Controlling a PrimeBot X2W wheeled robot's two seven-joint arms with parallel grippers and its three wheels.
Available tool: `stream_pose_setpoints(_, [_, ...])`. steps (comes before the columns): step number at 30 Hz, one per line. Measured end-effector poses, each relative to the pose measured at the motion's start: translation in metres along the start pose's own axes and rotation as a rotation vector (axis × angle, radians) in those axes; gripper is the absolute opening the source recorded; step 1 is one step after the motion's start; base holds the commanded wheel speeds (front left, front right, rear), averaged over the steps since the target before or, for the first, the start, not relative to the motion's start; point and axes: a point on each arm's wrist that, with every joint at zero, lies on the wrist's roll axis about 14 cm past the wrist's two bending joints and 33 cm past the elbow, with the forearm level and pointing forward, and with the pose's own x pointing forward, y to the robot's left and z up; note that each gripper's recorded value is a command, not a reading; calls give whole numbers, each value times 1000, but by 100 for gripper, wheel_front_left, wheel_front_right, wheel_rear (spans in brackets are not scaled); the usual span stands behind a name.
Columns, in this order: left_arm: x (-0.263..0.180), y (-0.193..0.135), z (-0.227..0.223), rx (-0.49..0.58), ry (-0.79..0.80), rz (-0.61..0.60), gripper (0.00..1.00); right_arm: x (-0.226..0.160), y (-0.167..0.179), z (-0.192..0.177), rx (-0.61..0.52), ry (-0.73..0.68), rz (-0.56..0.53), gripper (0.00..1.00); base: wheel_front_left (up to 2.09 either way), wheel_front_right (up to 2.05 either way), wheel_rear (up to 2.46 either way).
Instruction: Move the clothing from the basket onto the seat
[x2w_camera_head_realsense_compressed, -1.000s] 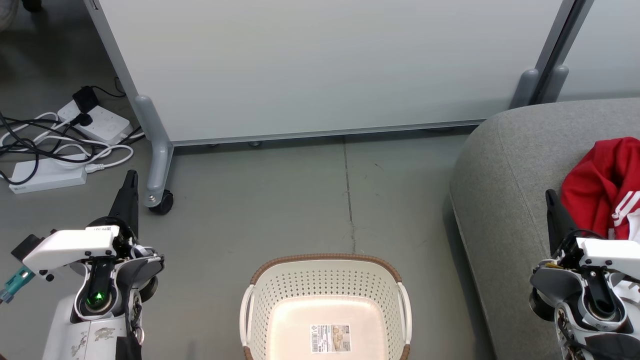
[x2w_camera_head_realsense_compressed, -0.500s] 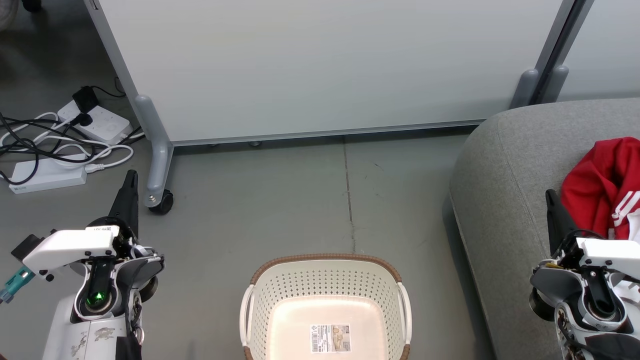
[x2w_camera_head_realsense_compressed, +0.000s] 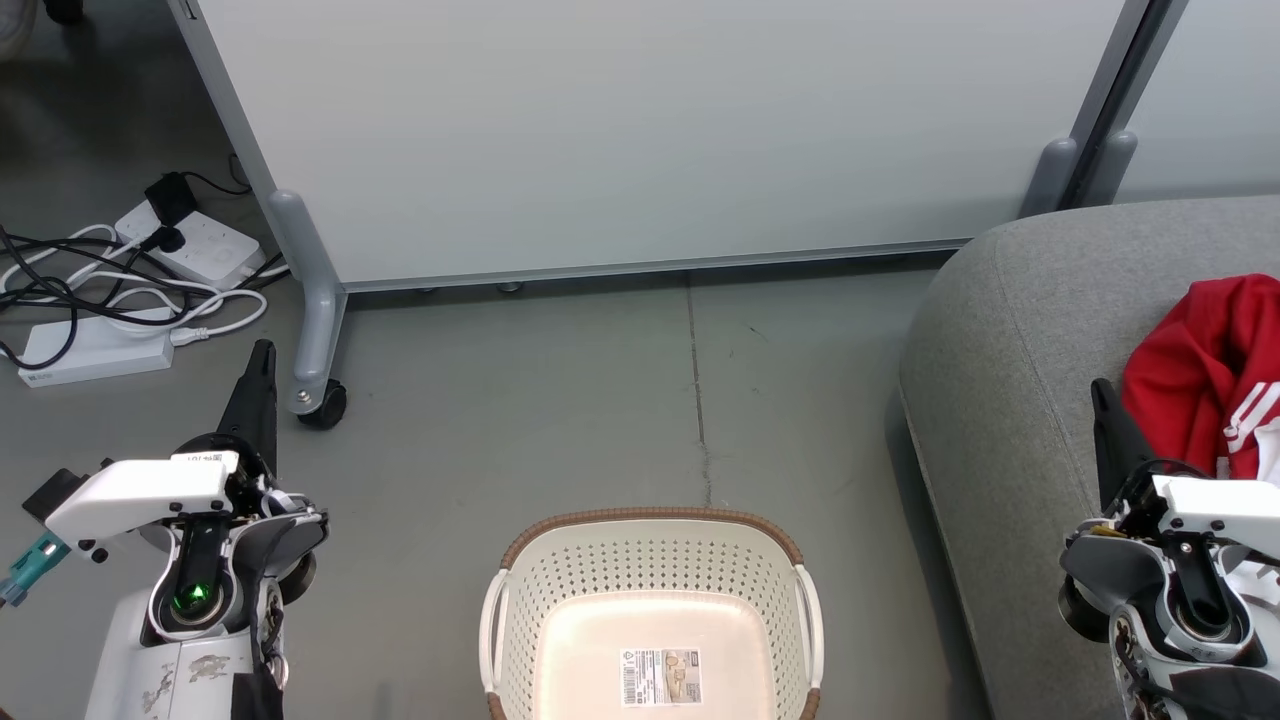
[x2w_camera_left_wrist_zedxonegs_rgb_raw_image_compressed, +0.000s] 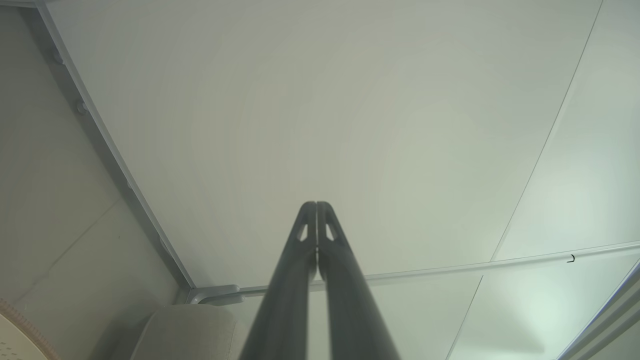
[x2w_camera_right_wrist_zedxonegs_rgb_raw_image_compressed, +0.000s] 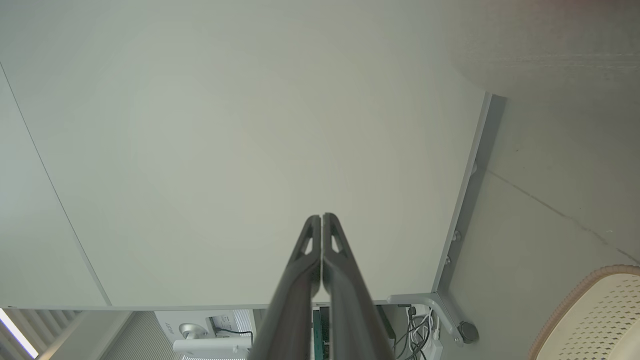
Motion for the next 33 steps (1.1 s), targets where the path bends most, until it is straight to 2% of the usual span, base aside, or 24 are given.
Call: stream_pose_setpoints(33, [0, 0, 0, 0, 0, 0, 0, 0, 0, 0, 0, 0, 0, 0, 0, 0, 0])
